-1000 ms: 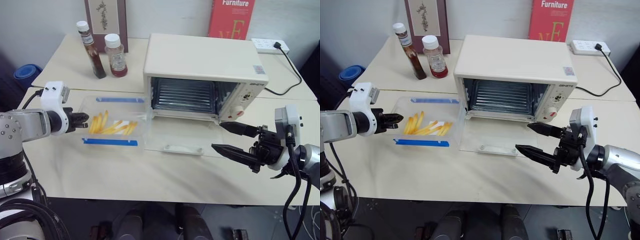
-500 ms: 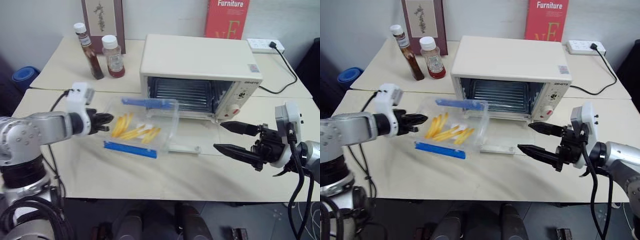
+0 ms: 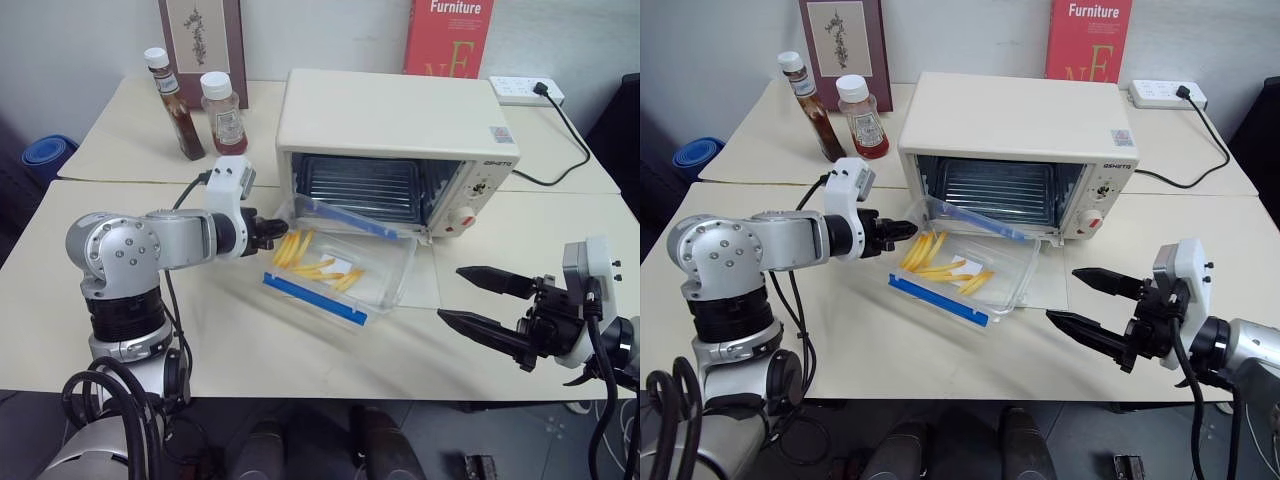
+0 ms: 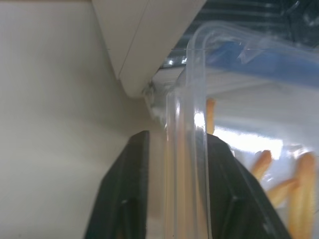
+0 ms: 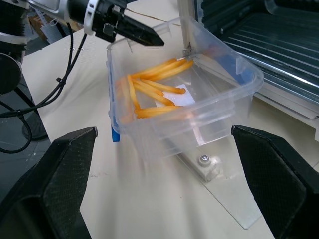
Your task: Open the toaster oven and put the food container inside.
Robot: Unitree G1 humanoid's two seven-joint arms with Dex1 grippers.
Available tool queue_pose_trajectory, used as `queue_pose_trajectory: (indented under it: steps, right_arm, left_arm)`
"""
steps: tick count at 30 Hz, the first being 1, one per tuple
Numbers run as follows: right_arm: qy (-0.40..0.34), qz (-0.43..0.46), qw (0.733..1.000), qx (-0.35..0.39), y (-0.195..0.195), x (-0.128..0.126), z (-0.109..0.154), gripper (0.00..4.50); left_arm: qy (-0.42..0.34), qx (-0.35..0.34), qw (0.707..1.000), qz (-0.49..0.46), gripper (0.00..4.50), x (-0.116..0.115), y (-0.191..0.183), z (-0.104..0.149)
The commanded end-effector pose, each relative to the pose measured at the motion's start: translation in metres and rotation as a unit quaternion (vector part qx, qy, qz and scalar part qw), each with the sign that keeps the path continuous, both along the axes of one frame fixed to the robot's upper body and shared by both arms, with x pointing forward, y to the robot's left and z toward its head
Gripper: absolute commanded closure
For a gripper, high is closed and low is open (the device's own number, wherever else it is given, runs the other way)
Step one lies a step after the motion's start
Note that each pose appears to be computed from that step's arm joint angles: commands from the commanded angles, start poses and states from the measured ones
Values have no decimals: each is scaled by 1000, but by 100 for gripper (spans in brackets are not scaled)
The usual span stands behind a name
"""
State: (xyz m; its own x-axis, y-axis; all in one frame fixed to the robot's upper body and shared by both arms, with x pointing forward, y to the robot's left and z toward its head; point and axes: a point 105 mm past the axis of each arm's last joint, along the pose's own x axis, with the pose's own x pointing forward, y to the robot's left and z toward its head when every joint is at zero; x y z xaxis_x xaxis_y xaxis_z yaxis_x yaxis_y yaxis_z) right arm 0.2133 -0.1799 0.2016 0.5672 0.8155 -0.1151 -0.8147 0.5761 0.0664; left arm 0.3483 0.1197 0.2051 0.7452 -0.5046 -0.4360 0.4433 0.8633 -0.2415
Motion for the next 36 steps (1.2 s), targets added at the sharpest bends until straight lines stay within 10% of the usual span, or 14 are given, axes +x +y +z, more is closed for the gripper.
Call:
queue_pose_trajectory:
  steps: [1, 6, 14, 26, 28, 36]
  right_arm:
    - [-35, -7, 999, -3, -2, -2, 11, 0]
    - [-32, -9, 999, -4, -3, -1, 10, 0]
    - [-18, 32, 999, 24, 11, -6, 15, 39]
    - [40, 141, 989, 35, 65, -25, -5, 434]
    - [46, 140, 989, 5, 71, -23, -17, 450]
    - [53, 132, 990, -20, 82, -1, -41, 450]
  left_arm:
    - [-21, -34, 999, 7, 183, 1, 6, 15]
    - [-50, -104, 989, -91, 48, -24, 0, 33]
    - [-116, -176, 954, -212, 43, -70, 29, 61]
    - [-79, 23, 912, -402, 385, -88, 63, 11]
    - [-64, 88, 897, -429, 447, -86, 68, -5]
    - [-81, 192, 859, -466, 447, -56, 62, -32]
